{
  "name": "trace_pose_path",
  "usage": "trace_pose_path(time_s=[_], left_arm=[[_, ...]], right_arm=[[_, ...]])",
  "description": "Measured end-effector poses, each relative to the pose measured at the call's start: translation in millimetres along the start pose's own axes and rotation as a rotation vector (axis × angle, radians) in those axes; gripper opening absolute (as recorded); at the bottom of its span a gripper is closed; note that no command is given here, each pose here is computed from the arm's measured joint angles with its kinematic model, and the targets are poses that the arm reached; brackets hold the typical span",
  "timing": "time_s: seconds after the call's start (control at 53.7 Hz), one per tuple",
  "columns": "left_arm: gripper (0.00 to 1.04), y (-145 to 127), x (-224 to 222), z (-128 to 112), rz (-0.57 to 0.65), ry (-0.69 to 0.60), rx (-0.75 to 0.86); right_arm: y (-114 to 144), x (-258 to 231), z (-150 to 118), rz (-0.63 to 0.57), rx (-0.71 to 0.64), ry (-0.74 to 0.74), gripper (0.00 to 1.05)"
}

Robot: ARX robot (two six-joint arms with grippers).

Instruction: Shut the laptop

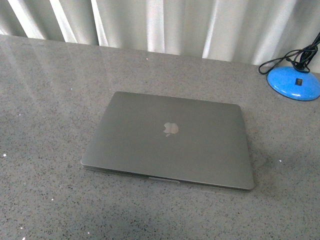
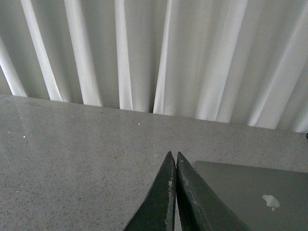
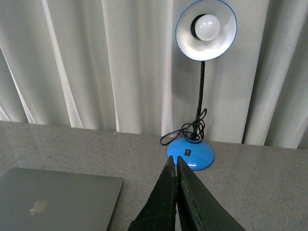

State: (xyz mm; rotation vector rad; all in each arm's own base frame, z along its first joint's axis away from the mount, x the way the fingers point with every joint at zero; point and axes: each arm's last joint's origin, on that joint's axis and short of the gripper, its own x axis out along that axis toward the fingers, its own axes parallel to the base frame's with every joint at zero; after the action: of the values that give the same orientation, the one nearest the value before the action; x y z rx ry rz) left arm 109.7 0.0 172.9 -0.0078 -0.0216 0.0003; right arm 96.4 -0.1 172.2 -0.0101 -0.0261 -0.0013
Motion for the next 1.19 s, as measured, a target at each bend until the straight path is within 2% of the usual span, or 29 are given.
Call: trace_pose_path(time_s=[0.224, 0.54, 0.559, 0.932, 0.969, 1.193], left_arm=[[0.04, 0.0, -9.4, -4.9, 0.0, 0.036, 0.0], [0.04, 0.0, -13.0, -2.9, 0.0, 0.005, 0.0], [0.08, 0.0, -13.0, -2.8, 0.0, 0.005, 0.0], [0.97, 0.0, -13.0, -2.9, 0.0, 0.005, 0.0], [0.99, 0.0, -13.0, -2.9, 0.0, 0.005, 0.002], [0.98, 0.0, -13.0, -2.9, 0.0, 0.005, 0.002]], right_arm=[[0.0, -0.1, -0.3, 0.0, 0.0, 0.003, 0.01], [0.0, -0.1, -0.3, 0.0, 0.0, 0.003, 0.01], [0.0, -0.1, -0.3, 0.0, 0.0, 0.003, 0.01], [0.0, -0.1, -0.3, 0.0, 0.0, 0.003, 0.89], [0.0, -0.1, -0.3, 0.0, 0.001, 0.003, 0.96], [0.0, -0.1, -0.3, 0.0, 0.003, 0.003, 0.95]])
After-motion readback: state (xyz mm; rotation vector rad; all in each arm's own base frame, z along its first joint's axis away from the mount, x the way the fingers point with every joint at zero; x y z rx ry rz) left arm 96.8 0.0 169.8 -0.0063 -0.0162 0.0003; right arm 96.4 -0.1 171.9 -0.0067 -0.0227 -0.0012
